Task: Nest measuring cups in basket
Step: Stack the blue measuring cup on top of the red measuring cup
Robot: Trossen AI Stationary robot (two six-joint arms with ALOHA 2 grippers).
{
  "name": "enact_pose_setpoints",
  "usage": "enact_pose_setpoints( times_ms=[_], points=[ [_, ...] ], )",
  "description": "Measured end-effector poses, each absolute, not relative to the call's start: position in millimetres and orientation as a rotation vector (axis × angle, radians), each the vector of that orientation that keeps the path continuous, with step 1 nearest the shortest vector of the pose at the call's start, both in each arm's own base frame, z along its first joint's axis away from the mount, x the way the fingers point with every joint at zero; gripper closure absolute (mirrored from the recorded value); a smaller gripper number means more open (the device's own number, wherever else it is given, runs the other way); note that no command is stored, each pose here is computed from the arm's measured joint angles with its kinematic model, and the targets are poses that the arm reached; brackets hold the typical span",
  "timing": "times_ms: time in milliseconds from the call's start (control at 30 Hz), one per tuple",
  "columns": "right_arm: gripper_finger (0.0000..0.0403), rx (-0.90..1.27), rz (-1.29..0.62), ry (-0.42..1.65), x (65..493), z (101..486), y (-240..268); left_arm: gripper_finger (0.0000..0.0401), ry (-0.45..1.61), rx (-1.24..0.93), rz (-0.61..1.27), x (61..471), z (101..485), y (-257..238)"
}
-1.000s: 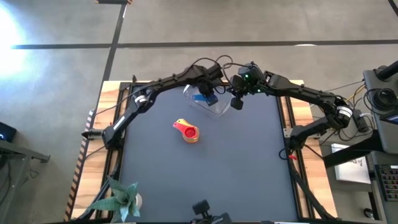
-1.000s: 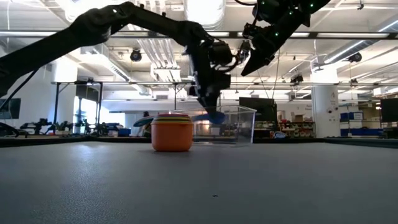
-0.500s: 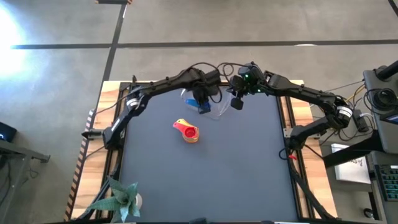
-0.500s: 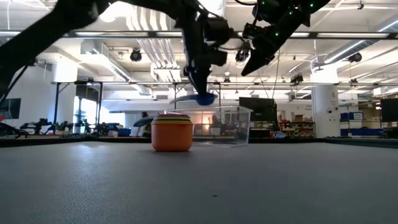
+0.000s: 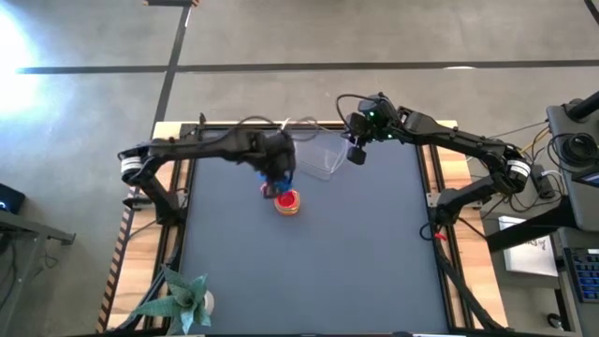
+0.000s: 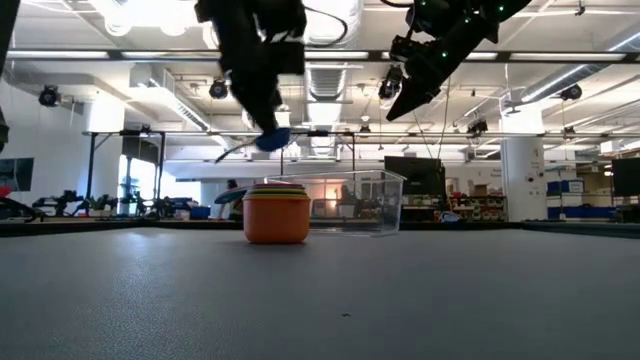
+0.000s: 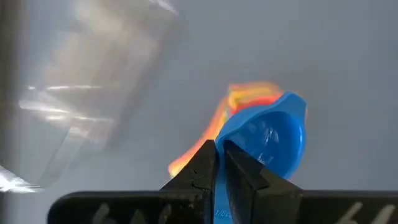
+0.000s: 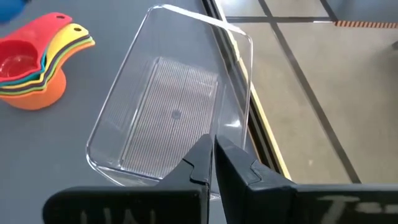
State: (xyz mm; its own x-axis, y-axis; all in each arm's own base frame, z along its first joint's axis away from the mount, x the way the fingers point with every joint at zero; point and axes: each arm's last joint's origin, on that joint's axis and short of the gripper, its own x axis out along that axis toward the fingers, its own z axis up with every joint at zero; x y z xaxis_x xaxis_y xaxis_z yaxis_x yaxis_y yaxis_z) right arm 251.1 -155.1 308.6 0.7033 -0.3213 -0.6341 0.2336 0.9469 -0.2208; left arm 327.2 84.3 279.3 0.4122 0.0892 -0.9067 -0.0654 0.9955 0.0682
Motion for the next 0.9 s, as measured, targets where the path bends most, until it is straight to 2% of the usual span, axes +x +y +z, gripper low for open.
enact_pose_setpoints(
  times_ms=[233,567,767,900],
  points=[
    [0.0394,-0.113,-0.324,0.698,252.5,310.7,-156.0,0.0401,1.217,0.097,-0.075,324.4,241.0,64.6],
    [0.0394,-0.101,-0.333,0.681,253.3,311.8,-156.5,0.0401,1.159,0.091,-0.097,332.6,245.3,65.4],
    [0.0394,-0.101,-0.332,0.679,253.4,311.9,-156.5,0.0400,1.183,0.074,-0.111,340.4,233.1,66.6],
    [0.0394,-0.101,-0.331,0.679,253.4,311.9,-156.4,0.0384,1.209,0.068,-0.115,345.9,224.6,67.8]
  ],
)
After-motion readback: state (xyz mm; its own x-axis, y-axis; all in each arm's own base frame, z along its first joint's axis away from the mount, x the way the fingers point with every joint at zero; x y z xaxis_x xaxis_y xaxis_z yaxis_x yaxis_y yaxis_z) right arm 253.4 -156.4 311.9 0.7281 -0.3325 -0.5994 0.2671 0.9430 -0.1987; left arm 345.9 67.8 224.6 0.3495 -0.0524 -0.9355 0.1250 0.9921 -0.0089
